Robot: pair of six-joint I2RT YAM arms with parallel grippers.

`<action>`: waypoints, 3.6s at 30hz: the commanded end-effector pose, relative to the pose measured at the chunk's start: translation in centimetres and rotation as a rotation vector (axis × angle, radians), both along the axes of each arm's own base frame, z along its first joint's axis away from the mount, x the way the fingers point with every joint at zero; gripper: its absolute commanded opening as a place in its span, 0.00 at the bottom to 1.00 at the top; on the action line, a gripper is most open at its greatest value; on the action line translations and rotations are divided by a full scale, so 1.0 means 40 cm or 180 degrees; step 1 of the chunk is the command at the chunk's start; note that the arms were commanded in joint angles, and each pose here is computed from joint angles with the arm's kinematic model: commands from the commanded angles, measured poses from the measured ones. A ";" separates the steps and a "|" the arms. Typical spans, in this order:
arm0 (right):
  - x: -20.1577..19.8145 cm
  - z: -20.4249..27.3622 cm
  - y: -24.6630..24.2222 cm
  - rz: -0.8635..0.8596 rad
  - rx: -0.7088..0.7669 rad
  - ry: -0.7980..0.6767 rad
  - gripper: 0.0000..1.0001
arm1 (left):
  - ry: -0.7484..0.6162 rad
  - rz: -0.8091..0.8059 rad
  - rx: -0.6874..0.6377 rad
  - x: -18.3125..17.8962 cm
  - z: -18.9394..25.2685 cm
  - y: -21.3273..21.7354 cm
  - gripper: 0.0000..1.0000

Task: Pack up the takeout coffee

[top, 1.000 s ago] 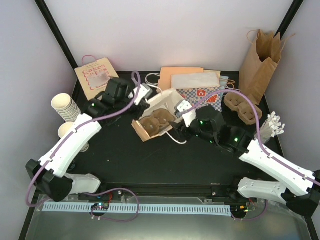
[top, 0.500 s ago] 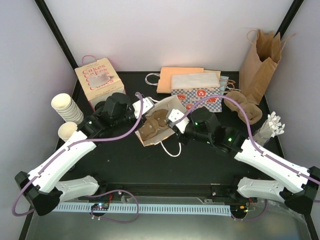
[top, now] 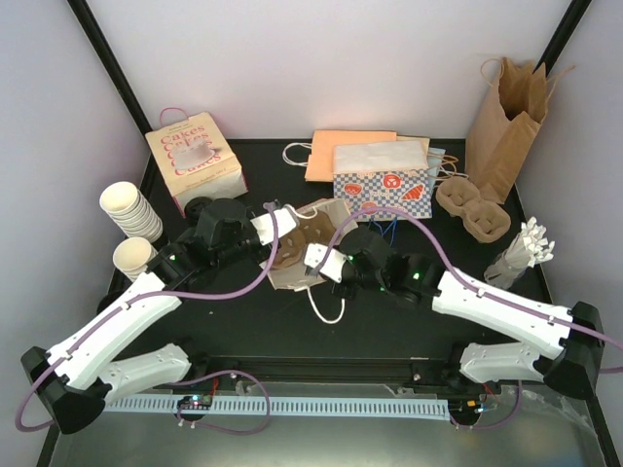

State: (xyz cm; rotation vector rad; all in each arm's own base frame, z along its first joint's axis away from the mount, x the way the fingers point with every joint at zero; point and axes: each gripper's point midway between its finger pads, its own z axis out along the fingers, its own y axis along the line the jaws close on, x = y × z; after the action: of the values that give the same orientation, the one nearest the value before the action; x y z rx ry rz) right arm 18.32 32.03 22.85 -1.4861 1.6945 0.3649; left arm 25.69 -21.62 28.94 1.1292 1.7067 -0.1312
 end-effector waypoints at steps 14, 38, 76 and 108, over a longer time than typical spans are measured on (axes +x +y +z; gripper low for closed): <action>-0.164 -0.161 0.028 0.0925 -0.0529 -0.0419 0.01 | -0.0068 -0.0402 -0.0119 -0.075 -0.010 -0.037 0.02; -0.044 -0.007 0.060 0.0443 -0.0342 -0.1136 0.01 | 0.0102 -0.0709 -0.0197 -0.127 -0.034 -0.068 0.02; -0.002 -0.165 0.054 0.1076 -0.1381 -0.1677 0.01 | 0.0200 -0.0986 -0.0486 -0.176 0.005 -0.088 0.02; 0.069 -0.171 0.059 0.0495 -0.1342 -0.1620 0.01 | 0.0396 -0.1150 -0.0608 -0.202 0.017 -0.106 0.02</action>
State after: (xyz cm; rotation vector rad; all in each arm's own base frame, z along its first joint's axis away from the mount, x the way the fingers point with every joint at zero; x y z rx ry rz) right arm 20.38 34.66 15.94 -1.8331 1.3300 -0.2343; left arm 18.08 -25.18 27.11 1.3080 1.6048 -0.5324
